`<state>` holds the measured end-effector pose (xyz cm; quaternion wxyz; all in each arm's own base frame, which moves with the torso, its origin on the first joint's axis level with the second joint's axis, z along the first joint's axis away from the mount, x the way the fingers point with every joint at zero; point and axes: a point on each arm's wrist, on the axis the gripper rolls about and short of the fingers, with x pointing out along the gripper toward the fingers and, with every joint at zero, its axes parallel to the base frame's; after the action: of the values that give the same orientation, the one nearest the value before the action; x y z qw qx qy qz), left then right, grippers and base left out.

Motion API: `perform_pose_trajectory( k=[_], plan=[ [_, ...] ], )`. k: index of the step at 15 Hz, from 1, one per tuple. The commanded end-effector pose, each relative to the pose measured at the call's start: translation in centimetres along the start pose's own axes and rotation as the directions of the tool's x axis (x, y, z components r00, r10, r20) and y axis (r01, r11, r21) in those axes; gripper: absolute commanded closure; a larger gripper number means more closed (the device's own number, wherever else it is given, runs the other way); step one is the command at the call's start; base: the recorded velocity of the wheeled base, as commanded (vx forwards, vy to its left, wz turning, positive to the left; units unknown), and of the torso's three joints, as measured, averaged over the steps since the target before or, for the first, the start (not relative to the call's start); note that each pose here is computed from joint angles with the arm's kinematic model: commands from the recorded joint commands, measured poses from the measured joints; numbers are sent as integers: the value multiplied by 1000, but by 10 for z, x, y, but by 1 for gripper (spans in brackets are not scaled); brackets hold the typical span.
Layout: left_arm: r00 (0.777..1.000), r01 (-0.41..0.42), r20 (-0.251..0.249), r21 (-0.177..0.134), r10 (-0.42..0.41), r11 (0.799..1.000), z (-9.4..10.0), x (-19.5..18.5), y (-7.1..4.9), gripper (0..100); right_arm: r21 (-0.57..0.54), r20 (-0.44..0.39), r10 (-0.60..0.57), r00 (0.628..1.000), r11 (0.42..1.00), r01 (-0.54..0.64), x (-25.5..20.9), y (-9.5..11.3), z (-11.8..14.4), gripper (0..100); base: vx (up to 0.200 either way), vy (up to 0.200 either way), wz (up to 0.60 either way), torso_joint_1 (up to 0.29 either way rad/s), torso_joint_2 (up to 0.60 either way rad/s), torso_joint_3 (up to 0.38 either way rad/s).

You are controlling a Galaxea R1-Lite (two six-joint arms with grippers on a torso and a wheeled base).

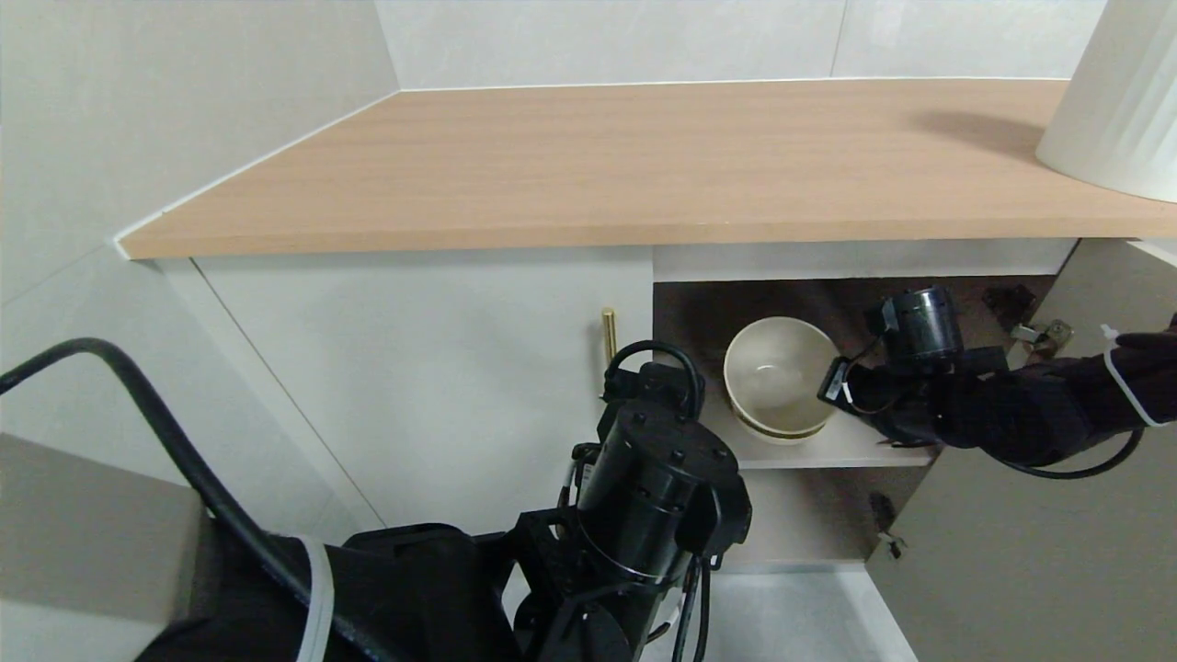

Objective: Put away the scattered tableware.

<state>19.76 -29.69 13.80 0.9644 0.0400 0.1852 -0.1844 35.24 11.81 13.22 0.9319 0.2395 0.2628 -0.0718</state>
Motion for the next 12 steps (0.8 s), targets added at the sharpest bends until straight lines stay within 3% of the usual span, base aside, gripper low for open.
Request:
perform_pose_trajectory(
  k=[1, 12],
  plan=[
    [1000, -1, 0, 0, 1, 1000, 0, 0, 0, 0, 20, 3, -30, 1000, 999, 30, 14, -4, -1, 100, 0, 0, 0, 0, 0, 0],
    [1000, -1, 0, 0, 1, 1000, 0, 0, 0, 0, 32, 4, -82, 997, 996, 81, 38, -12, -2, 100, 0, 0, 0, 0, 0, 0]
  ],
)
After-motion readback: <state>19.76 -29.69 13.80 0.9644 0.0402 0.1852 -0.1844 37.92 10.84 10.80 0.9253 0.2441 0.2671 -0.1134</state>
